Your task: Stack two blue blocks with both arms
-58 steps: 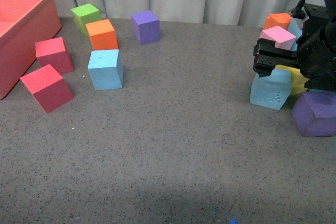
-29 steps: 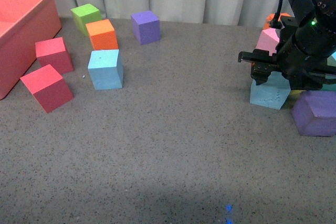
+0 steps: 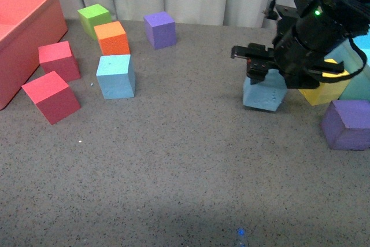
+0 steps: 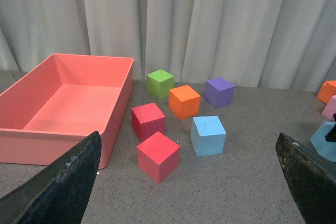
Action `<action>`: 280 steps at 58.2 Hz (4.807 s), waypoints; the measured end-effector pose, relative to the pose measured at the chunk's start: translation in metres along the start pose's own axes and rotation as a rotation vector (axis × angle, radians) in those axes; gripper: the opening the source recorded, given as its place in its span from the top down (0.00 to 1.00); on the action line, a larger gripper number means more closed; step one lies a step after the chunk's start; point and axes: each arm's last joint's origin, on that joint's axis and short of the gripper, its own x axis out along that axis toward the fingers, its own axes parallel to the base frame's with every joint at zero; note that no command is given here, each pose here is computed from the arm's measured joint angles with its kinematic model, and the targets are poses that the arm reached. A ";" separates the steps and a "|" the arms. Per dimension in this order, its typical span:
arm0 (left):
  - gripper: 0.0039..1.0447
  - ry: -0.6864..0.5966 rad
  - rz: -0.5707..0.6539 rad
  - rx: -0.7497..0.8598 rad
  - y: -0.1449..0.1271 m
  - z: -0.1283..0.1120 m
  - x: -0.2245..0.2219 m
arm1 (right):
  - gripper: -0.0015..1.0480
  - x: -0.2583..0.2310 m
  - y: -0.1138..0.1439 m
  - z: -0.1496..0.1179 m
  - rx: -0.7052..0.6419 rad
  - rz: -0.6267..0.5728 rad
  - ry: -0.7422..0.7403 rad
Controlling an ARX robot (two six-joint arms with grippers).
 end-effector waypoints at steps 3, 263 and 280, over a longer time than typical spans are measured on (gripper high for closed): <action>0.06 0.000 0.000 0.000 0.000 0.000 0.000 | 0.56 -0.002 0.013 0.004 -0.020 0.017 -0.012; 0.06 0.000 -0.001 0.000 0.000 0.000 0.000 | 0.67 -0.233 -0.110 -0.245 -0.161 -0.072 -1.090; 0.06 0.193 0.127 -0.062 0.002 -0.007 0.008 | 0.20 -0.233 -0.110 -0.245 -0.161 -0.072 -1.090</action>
